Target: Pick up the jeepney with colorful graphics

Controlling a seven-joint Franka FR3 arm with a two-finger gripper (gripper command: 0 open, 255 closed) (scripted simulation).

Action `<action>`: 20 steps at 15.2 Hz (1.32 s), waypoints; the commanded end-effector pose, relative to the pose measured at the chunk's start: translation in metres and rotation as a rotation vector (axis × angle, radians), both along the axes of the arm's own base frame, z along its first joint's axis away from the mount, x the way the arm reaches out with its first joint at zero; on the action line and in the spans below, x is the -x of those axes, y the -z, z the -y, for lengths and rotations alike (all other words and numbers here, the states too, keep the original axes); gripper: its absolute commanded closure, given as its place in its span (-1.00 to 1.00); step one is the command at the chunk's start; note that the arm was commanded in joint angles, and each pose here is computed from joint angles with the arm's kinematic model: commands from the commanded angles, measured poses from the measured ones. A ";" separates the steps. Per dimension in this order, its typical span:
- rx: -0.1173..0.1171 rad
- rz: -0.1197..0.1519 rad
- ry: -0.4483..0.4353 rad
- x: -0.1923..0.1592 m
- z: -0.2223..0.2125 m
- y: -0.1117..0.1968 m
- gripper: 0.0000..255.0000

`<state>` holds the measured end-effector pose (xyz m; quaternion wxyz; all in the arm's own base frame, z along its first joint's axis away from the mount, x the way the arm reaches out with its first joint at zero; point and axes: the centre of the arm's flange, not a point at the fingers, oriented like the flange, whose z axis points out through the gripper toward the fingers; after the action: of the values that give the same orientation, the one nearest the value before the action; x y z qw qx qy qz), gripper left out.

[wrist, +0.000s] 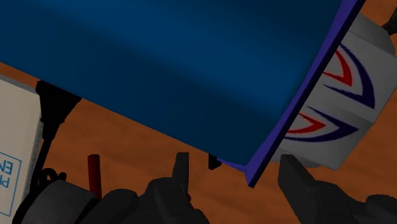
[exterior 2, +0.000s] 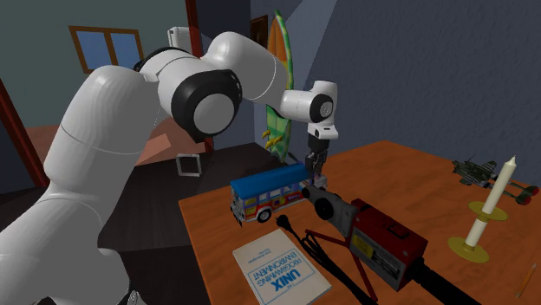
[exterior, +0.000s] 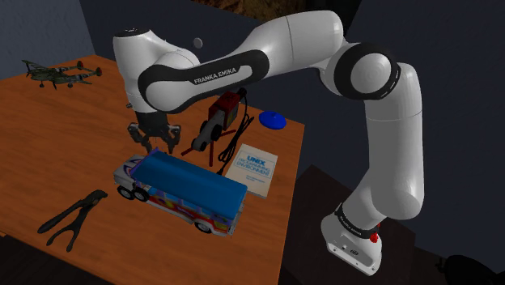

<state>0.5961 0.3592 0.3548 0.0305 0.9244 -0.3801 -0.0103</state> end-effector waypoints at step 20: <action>0.000 0.000 0.000 0.000 0.000 -0.057 1.00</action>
<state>0.5945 0.3594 0.4032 0.0327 0.9245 -0.3795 -0.0128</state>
